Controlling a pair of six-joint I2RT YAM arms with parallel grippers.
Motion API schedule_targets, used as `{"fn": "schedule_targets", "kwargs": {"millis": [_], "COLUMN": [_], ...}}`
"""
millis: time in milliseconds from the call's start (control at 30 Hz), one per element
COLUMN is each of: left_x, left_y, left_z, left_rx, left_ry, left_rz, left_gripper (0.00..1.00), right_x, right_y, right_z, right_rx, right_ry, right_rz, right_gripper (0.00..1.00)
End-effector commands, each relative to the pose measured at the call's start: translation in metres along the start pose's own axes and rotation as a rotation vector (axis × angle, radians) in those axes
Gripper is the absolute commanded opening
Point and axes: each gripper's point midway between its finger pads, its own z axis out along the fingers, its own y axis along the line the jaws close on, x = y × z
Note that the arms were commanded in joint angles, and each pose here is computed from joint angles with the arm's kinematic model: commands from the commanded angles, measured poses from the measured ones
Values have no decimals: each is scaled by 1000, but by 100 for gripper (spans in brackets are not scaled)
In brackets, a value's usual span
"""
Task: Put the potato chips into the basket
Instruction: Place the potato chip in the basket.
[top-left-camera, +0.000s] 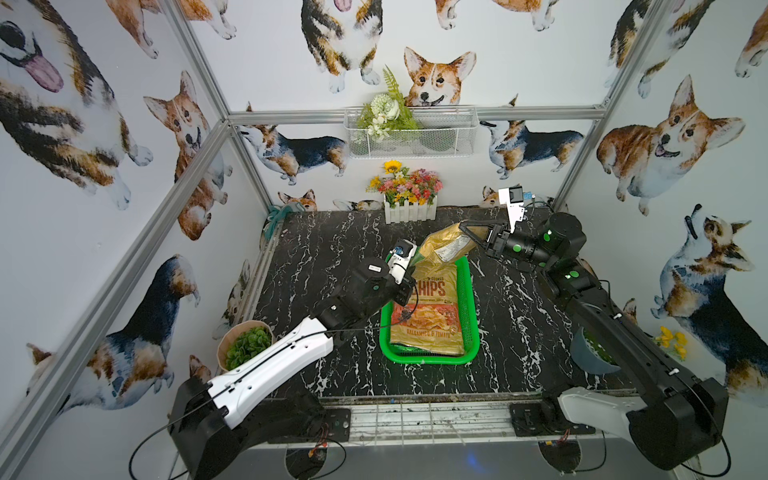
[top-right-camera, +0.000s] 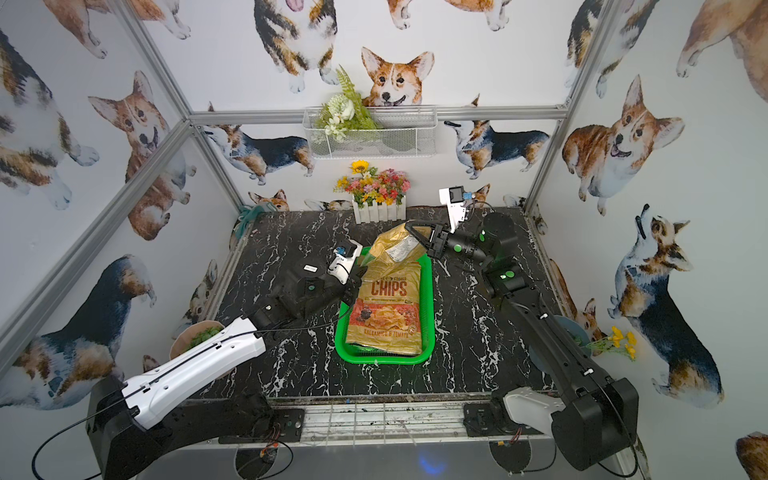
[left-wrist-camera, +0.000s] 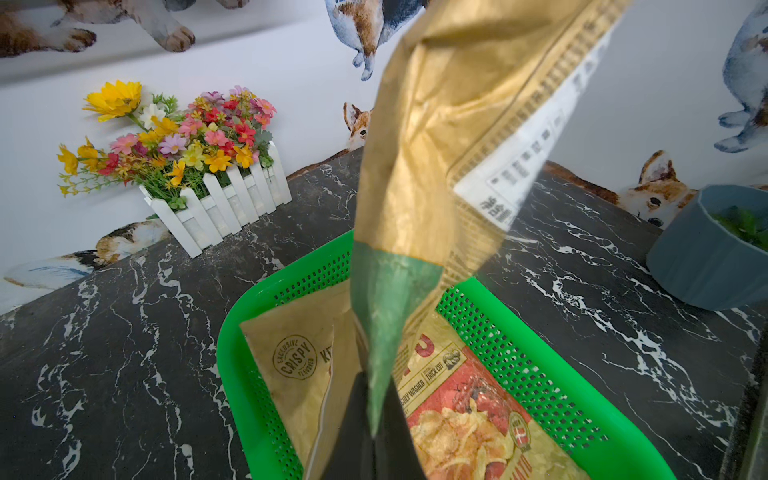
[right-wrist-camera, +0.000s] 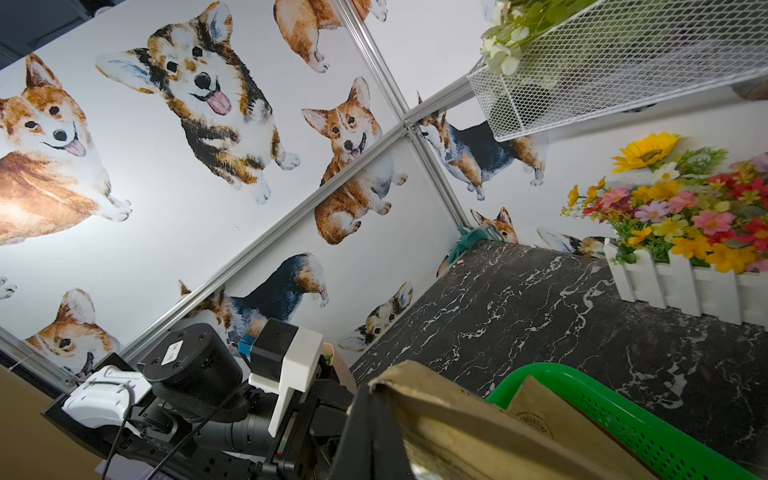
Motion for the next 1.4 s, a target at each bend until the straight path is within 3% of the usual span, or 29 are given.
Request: {"fn": "schedule_targets", "kwargs": {"millis": [0,167,267,367,467,533,733,900,1033,1167,1367], "left_x": [-2,10,4,-9,-21,-30,-56,-72,-69,-52,-37], "left_y": [4,3,-7,-17,-24,-27,-10,29,60,81,84], "left_z": [-7,-25,-36,-45,-54,-61,-92,-131,-149,-147,-129], "left_rx": [-20,-11,53,122,168,193,128,-70,-251,-386,-403], "left_ry": [-17,-10,-42,-84,-124,-158,-287,-402,-431,-389,-355], "left_rz": [-56,-162,-240,-285,-293,-286,-281,-288,-296,-340,-417], "left_gripper": [0,0,7,20,45,53,54,56,55,54,55], "right_x": [-17,-16,-15,-12,0,9,16,13,28,60,110], "right_y": [-4,-21,-24,-18,-11,-6,39,80,96,76,14], "right_z": [3,21,31,31,24,21,16,2,-1,-3,12], "right_rx": [23,27,0,-25,-35,-64,-320,-486,-564,-560,-439], "right_ry": [-64,-14,22,61,94,127,221,271,376,462,494], "right_rz": [-52,-26,9,16,2,8,52,42,58,109,202], "right_gripper": [0,0,0,0,0,0,0,0,0,0,0]}}
